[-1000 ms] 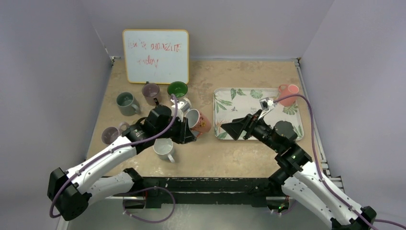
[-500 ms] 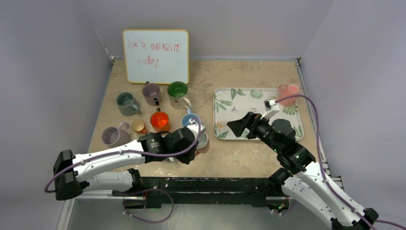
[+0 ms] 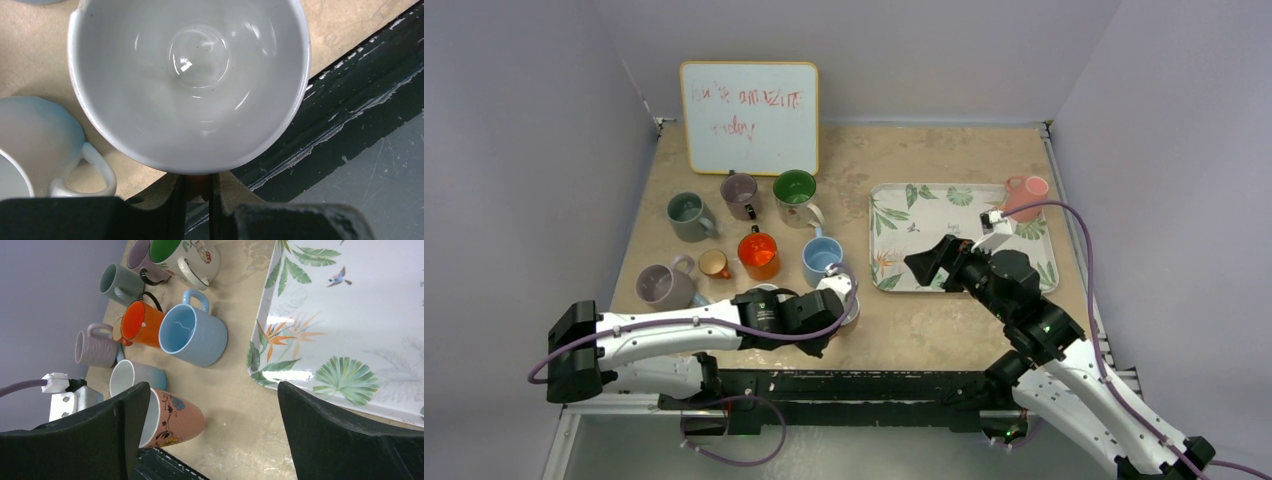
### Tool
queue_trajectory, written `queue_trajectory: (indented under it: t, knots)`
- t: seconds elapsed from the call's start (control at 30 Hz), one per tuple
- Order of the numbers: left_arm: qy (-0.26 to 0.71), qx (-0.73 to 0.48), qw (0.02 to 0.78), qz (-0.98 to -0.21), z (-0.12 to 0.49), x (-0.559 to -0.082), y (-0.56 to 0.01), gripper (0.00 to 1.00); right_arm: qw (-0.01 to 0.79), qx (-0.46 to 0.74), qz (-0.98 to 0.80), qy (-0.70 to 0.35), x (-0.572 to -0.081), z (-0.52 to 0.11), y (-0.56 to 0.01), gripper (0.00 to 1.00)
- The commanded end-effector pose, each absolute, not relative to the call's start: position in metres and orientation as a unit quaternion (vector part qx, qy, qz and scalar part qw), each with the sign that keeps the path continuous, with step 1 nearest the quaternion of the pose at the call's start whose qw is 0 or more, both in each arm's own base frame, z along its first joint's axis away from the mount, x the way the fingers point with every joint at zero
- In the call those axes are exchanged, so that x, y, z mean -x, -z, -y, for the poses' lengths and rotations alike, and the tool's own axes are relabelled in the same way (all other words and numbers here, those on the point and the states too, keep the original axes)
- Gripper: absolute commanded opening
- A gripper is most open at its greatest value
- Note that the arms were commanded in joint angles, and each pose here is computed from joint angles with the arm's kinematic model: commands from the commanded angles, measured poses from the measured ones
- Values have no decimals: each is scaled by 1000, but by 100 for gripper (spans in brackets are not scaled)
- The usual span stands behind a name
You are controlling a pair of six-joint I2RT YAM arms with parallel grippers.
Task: Turn the mug right side up
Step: Place the cup at the center of the board.
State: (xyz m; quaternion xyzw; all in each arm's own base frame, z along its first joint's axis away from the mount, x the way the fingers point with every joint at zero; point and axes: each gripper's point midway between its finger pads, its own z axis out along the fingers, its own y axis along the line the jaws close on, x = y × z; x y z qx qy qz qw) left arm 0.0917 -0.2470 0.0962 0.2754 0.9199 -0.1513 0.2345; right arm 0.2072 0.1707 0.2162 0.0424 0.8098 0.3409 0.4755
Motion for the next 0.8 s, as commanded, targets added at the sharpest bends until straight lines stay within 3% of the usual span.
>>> queue_trajectory:
  t: [0.0,0.27,0.47,0.77]
  knots:
    - [165,-247,261,-919,259,-100,-99,0,494,-50,-800,-338,-213,-168,-232,99]
    - [155,-250,246,-923,258,-94,-86,1,490,-63,-807,-322,-217,-164,-225,99]
    - [152,-254,242,-924,259,-93,-87,27,479,-98,-818,-303,-224,-160,-215,99]
    - [171,-235,263,-920,262,-97,-104,45,470,-112,-827,-288,-227,-158,-208,99]
